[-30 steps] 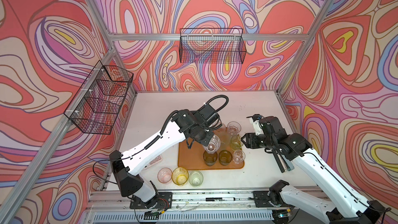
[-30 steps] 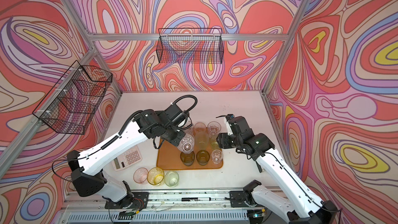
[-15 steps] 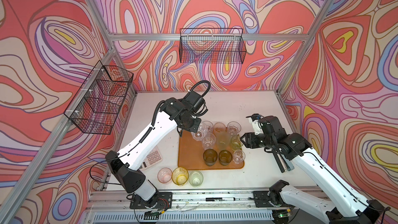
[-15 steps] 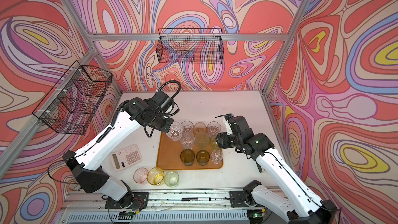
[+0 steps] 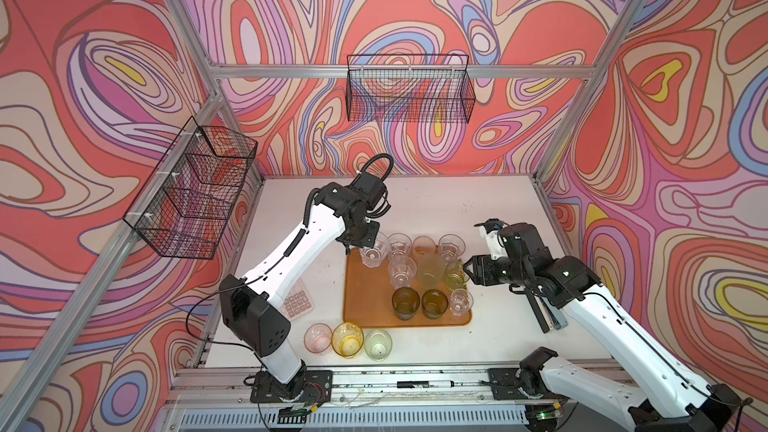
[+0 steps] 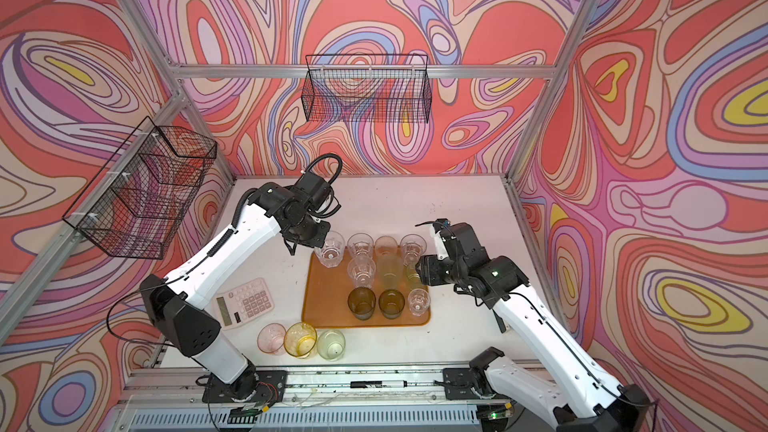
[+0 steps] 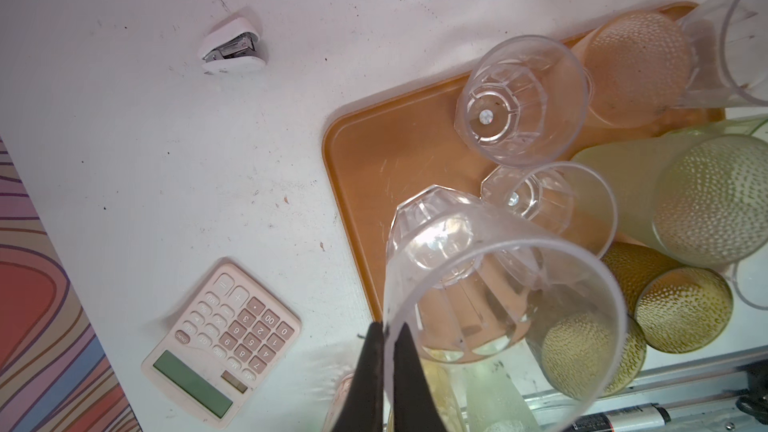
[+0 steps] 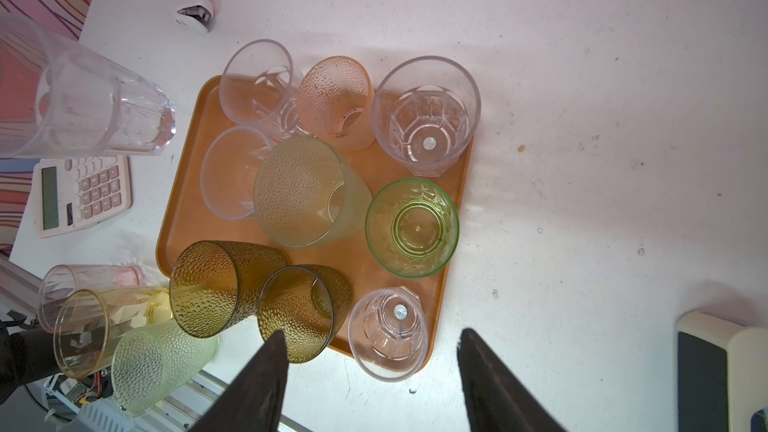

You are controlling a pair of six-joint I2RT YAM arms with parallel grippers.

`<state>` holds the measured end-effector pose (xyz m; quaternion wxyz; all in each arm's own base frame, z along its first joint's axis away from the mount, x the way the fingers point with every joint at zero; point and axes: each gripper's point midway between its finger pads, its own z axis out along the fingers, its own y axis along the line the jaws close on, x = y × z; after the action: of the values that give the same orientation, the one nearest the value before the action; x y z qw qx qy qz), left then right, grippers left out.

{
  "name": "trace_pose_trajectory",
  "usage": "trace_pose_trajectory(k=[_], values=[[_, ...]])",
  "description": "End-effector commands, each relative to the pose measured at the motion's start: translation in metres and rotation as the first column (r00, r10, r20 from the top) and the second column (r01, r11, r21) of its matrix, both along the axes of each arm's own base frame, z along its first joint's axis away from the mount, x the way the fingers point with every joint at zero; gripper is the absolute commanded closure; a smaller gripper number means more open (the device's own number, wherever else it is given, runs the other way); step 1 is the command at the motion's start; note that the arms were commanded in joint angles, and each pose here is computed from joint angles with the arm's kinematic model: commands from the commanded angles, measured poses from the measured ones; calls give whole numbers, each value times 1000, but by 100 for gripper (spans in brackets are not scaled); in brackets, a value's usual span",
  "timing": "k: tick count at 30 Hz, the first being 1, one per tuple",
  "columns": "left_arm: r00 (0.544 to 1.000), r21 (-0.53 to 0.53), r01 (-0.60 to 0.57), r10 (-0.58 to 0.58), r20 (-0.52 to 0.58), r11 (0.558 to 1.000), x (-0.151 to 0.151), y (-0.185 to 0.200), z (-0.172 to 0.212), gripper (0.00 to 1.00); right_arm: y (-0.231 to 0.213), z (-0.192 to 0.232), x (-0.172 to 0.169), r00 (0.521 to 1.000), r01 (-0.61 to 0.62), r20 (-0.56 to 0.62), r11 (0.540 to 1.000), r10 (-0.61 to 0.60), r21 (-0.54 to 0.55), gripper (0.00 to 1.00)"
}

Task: Place the glasses into the tray
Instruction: 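Lower the clear glass onto the tray's far edge and open the left gripper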

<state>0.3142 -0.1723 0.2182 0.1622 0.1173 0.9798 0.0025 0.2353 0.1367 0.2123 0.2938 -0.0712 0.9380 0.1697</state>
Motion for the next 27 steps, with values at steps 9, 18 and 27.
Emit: trace_pose_trajectory(k=[9,18,27], values=[[995,-59,-94,95,16,994,30,9,-22,100,2,8,2,1000,-12,26,1000,11,9,33],[994,-70,-111,111,-4,991,44,8,-44,100,2,5,2,1000,-11,20,1000,11,11,33],[990,-97,-137,134,-37,986,53,10,-68,100,2,4,1,1000,-9,14,1000,8,12,33]])
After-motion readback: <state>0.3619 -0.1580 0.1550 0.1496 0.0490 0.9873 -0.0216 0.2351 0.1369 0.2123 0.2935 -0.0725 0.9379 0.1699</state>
